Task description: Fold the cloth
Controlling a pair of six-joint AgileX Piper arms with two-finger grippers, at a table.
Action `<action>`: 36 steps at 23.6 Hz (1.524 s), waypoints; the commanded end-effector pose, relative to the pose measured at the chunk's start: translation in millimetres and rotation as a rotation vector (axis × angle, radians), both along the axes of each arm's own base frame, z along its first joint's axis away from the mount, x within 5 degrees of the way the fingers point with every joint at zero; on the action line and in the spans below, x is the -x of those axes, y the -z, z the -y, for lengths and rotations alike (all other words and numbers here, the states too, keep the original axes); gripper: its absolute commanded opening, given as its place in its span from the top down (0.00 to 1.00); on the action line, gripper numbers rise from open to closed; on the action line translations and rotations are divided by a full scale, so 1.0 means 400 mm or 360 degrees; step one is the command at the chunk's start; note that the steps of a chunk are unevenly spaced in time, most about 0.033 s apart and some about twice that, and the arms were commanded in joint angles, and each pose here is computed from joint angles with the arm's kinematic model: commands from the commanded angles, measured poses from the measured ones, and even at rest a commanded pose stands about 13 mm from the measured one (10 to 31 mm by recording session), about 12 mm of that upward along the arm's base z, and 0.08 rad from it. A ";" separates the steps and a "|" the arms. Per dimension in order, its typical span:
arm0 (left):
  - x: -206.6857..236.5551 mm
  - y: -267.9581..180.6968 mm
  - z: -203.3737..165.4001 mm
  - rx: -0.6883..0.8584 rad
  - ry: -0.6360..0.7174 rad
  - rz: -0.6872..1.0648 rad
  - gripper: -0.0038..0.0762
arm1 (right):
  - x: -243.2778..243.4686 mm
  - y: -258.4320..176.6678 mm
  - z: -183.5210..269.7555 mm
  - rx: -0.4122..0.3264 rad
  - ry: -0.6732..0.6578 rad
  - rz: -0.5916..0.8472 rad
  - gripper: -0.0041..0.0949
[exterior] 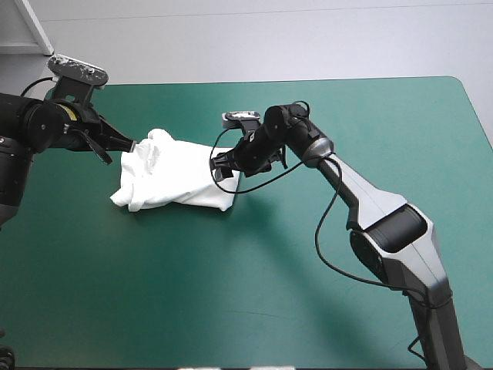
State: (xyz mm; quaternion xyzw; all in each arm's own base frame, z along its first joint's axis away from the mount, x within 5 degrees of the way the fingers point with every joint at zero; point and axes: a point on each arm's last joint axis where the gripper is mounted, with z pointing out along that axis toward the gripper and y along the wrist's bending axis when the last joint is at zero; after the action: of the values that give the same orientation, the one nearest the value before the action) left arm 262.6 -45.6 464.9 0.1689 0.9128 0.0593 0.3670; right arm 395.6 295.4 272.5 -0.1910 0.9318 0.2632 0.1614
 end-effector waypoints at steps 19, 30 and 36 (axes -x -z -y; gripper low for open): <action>0.048 -0.038 -0.008 0.0010 0.0018 0.0038 0.93 | -0.018 -0.015 -0.022 -0.0098 -0.0055 0.0191 0.98; 0.048 -0.038 -0.008 0.0008 0.0026 0.0038 0.93 | -0.119 -0.124 0.293 0.0346 0.0325 0.0284 0.98; 0.048 -0.038 -0.007 0.0010 0.0027 0.0037 0.93 | -0.180 -0.139 0.538 0.0532 0.0656 0.0329 0.98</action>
State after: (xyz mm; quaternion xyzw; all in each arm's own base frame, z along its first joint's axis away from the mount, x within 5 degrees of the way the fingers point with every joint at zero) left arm 259.3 -45.7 467.1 0.1771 0.9099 0.0578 0.3705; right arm 469.4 128.2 277.9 -0.0844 0.9729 0.0837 0.1986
